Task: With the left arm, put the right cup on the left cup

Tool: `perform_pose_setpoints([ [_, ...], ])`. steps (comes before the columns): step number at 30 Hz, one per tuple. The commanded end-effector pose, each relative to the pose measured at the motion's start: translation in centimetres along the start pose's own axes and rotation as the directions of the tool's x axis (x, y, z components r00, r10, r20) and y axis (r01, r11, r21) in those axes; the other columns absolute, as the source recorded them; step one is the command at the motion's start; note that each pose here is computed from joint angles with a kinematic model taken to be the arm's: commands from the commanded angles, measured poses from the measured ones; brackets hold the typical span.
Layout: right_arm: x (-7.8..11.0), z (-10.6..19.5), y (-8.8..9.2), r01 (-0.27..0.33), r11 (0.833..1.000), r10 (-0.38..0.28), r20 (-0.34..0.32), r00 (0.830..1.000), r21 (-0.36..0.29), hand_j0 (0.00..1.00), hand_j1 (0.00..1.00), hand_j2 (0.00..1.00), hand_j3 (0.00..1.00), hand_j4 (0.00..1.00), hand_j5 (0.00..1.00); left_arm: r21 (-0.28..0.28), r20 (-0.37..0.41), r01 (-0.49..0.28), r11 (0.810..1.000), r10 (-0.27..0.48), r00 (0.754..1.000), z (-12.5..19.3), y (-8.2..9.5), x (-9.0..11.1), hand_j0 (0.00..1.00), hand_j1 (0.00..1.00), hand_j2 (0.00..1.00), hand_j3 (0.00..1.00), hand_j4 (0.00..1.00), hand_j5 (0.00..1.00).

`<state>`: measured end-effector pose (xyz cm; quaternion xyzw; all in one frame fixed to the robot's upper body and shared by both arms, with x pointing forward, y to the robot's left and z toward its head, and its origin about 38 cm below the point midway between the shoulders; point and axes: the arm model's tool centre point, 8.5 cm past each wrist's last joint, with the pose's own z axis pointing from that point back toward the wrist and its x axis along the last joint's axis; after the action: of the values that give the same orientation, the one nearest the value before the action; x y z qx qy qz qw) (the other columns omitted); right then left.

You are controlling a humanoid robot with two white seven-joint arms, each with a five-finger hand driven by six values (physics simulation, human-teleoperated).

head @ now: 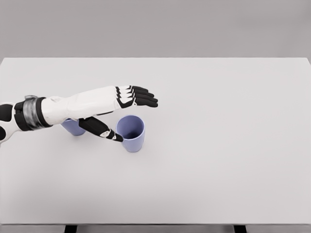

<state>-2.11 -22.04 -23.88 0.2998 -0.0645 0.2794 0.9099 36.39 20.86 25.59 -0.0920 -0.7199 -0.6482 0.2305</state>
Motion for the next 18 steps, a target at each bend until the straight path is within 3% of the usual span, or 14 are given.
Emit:
perform_pose_setpoints([
  [1, 0.0, 0.0, 0.0, 0.0, 1.0, 0.0, 0.001, 1.0, 0.001, 1.0, 1.0, 1.0, 1.0, 1.0, 1.0, 0.0, -0.007, -0.004, 1.0, 0.004, 1.0, 0.3, 0.1, 0.0, 1.0, 1.0, 1.0, 1.0, 1.0, 1.0],
  [5, -0.6, 0.1, 0.4, 0.013, 1.0, -0.013, -0.009, 1.0, 0.004, 1.0, 1.0, 1.0, 1.0, 1.0, 1.0, -0.015, -0.037, 0.003, 1.0, -0.003, 0.999, 1.3, 0.2, -0.2, 1.0, 1.0, 1.0, 1.0, 1.0, 1.0],
  [8, -0.6, 0.1, 0.4, 0.011, 1.0, -0.011, -0.009, 1.0, 0.005, 1.0, 1.0, 1.0, 1.0, 1.0, 1.0, -0.024, -0.043, -0.014, 1.0, 0.013, 0.999, 1.5, -0.7, -0.3, 1.0, 1.0, 1.0, 1.0, 1.0, 1.0],
  [12, -0.6, 0.1, 0.4, 0.012, 1.0, -0.012, -0.01, 1.0, 0.005, 1.0, 1.0, 1.0, 1.0, 1.0, 1.0, -0.109, -0.08, 0.094, 0.99, -0.103, 0.991, 1.6, -1.2, -0.7, 1.0, 1.0, 1.0, 1.0, 1.0, 1.0],
  [15, -0.6, 0.1, 0.4, 0.011, 1.0, -0.011, -0.009, 1.0, 0.005, 1.0, 1.0, 1.0, 1.0, 1.0, 1.0, -0.098, -0.077, 0.122, 0.988, -0.13, 0.989, 1.4, -0.3, -0.6, 1.0, 1.0, 1.0, 1.0, 1.0, 1.0],
  [16, -0.6, 0.1, 0.4, 0.012, 1.0, -0.012, -0.01, 1.0, 0.005, 1.0, 1.0, 1.0, 1.0, 1.0, 1.0, -0.088, -0.068, 0.157, 0.984, -0.163, 0.984, 1.1, 1.1, -0.4, 1.0, 1.0, 1.0, 1.0, 1.0, 1.0],
  [18, -0.6, 0.1, 0.4, 0.012, 1.0, -0.012, -0.01, 1.0, 0.005, 1.0, 1.0, 1.0, 1.0, 1.0, 1.0, -0.074, -0.048, 0.183, 0.98, -0.187, 0.981, 0.3, 2.0, -0.1, 1.0, 1.0, 1.0, 1.0, 1.0, 1.0],
])
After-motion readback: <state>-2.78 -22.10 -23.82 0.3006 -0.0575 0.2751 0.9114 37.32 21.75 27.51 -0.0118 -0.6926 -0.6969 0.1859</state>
